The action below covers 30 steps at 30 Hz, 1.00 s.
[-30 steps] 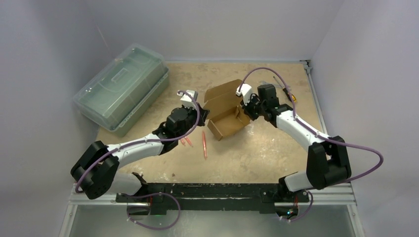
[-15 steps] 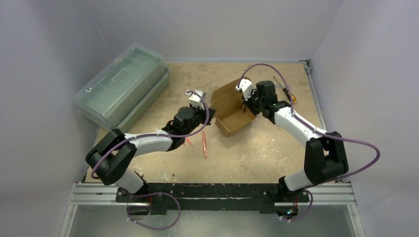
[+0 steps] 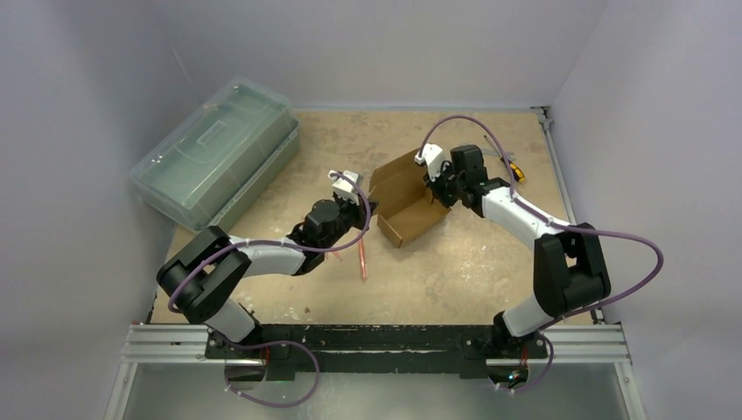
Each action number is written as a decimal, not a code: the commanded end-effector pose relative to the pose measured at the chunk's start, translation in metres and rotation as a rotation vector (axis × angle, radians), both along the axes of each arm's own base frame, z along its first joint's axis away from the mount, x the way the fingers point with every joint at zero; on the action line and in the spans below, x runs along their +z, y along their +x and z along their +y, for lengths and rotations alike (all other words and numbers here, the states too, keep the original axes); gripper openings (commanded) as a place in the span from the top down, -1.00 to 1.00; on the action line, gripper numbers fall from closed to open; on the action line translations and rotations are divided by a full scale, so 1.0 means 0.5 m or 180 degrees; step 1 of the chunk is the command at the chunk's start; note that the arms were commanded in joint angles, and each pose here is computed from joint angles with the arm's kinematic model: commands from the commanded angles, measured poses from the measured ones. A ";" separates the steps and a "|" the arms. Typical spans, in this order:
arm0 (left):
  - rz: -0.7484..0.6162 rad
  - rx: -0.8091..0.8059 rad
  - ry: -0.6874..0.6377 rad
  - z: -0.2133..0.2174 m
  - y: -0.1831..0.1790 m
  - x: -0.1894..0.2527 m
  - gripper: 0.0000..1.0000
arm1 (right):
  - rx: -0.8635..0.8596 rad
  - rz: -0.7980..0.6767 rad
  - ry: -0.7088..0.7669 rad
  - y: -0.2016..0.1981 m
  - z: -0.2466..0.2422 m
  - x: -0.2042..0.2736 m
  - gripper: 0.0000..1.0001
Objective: Fold the paper box
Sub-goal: Fold the paper box at the center of the board.
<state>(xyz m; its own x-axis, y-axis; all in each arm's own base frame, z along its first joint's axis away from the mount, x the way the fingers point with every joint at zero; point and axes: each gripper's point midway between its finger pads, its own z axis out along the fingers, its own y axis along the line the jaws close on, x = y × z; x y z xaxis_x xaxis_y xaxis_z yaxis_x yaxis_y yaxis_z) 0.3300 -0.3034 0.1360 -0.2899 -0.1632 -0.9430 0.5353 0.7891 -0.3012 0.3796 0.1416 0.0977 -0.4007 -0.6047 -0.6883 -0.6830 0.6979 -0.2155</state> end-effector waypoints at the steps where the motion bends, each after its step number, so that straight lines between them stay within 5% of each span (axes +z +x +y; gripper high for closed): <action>1: -0.0269 -0.0026 -0.0027 0.001 0.000 0.023 1.00 | 0.0068 0.0050 0.0282 0.003 0.022 0.020 0.70; 19: -0.0380 -0.0043 0.0088 0.010 -0.004 0.019 1.00 | 0.0468 0.0762 0.1257 -0.041 0.028 0.030 0.11; 30: -0.0459 -0.0065 0.0198 0.015 -0.005 0.020 1.00 | 0.0645 0.0754 0.1709 -0.050 0.001 0.089 0.03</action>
<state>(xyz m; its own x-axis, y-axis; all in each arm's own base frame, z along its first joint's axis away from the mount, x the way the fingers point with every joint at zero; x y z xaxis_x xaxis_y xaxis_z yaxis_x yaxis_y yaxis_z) 0.3286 -0.2959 0.1326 -0.2149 -0.0931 -0.9722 0.5654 0.7998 -0.2015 0.3530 0.1442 0.1090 -0.5461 -0.3332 -0.7686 -0.7619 0.5789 0.2903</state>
